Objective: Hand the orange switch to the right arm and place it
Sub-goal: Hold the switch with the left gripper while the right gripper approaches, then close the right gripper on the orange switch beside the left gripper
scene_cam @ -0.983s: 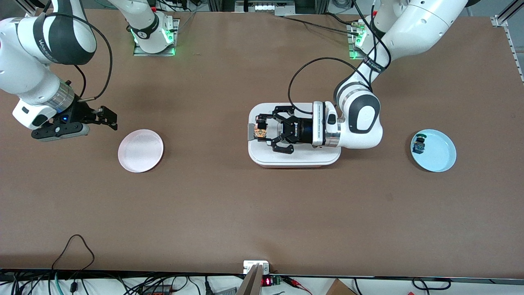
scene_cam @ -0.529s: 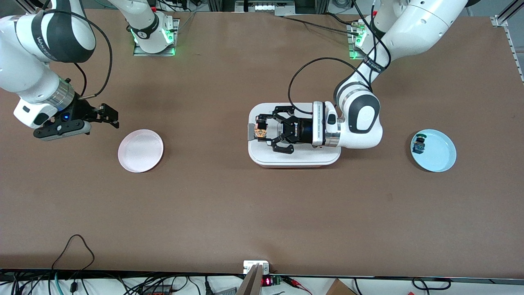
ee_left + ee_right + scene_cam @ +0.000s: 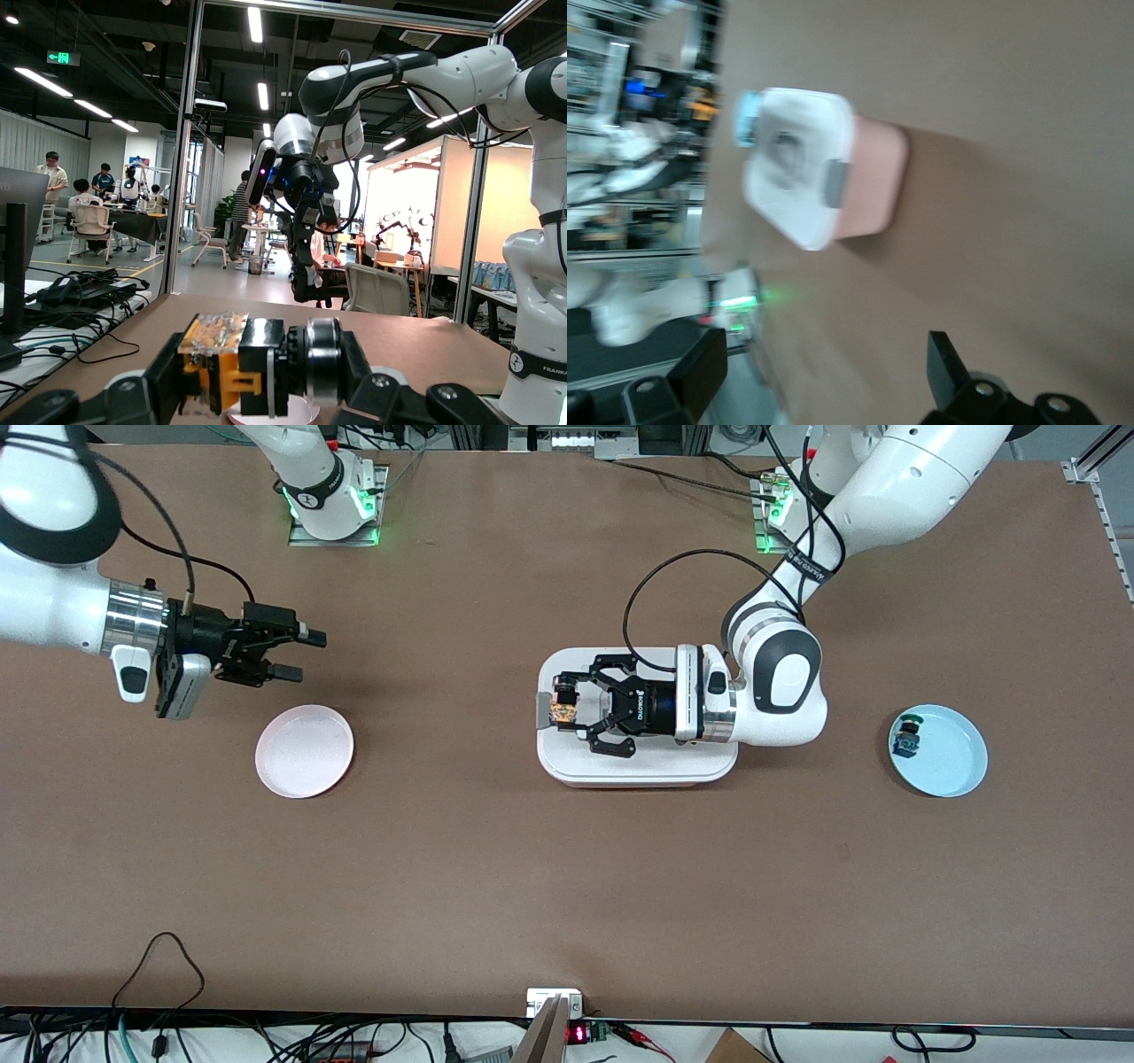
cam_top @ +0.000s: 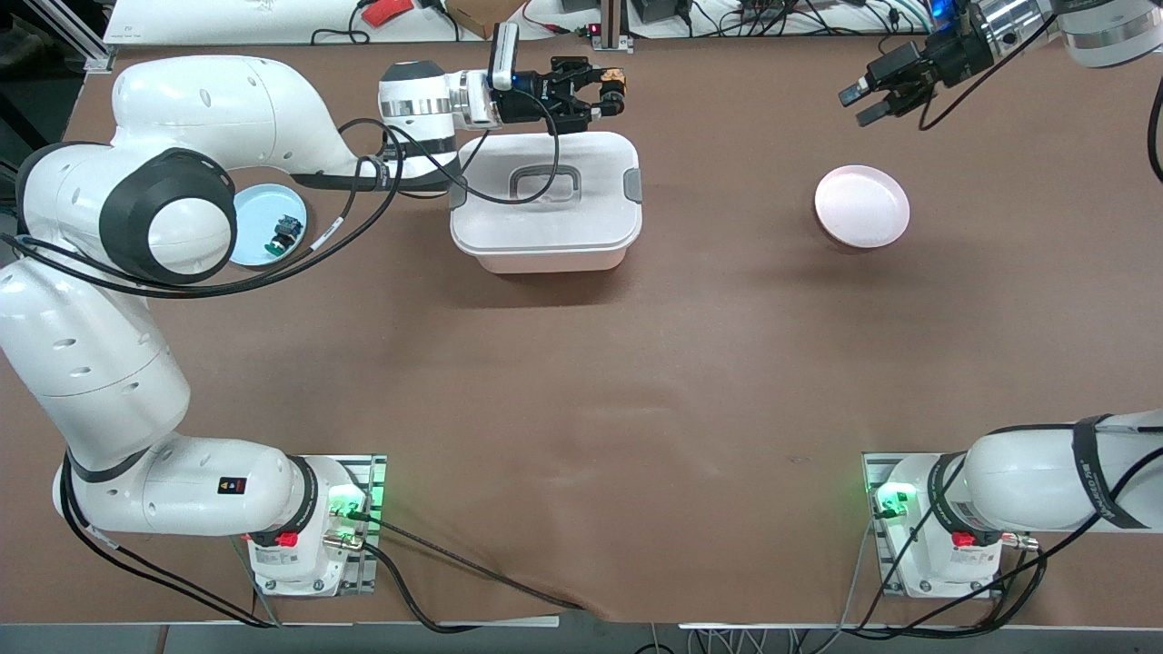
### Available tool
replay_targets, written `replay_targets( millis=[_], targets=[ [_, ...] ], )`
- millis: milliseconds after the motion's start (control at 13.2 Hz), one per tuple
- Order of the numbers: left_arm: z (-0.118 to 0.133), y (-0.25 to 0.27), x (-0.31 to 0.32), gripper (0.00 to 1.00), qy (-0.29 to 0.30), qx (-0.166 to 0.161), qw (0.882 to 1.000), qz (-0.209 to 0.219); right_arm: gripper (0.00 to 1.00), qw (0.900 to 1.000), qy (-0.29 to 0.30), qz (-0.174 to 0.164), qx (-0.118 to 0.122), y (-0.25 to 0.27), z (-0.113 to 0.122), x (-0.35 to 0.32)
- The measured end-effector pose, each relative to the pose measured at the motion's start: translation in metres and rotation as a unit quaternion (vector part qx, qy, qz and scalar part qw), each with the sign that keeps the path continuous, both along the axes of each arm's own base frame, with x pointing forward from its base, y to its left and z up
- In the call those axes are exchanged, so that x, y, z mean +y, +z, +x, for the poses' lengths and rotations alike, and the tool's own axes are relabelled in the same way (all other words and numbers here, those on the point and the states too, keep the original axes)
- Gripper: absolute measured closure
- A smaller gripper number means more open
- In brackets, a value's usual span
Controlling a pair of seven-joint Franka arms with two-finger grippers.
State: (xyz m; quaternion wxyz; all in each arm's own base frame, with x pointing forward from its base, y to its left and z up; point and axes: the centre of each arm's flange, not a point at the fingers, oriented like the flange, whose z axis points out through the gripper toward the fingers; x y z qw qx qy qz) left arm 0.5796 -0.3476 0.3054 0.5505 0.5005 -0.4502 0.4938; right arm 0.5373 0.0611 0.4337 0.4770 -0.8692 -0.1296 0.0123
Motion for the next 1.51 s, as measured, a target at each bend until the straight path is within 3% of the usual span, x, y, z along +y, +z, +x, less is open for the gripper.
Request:
replay_targets(
  millis=[151,303,454,605,908,1210,1513],
  targets=[
    [0.000,0.000,0.000,0.29,0.000,0.000,1.000,0.000,0.00,0.993,0.001,0.114,0.030,-0.031,0.002,-0.002],
    [0.000,0.000,0.000,0.29,0.000,0.000,1.000,0.000,0.00,0.975,-0.004,0.213,0.062,-0.063,0.006,-0.002],
    [0.000,0.000,0.000,0.29,0.000,0.000,1.000,0.000,0.00,0.963,-0.012,0.257,0.076,-0.077,0.010,0.001],
    [0.000,0.000,0.000,0.29,0.000,0.000,1.000,0.000,0.00,0.960,-0.016,0.270,0.079,-0.074,0.011,0.004],
    [-0.001,0.000,-0.002,0.29,-0.001,0.000,1.000,-0.001,0.00,0.950,-0.040,0.281,0.128,-0.068,0.016,0.022],
    [-0.002,0.002,-0.005,0.29,0.004,0.006,1.000,-0.009,0.00,0.949,-0.084,0.277,0.128,-0.075,0.025,0.089],
    [-0.002,0.002,-0.005,0.29,0.005,0.006,1.000,-0.010,0.00,0.941,-0.139,0.275,0.139,-0.081,0.018,0.179]
  ],
)
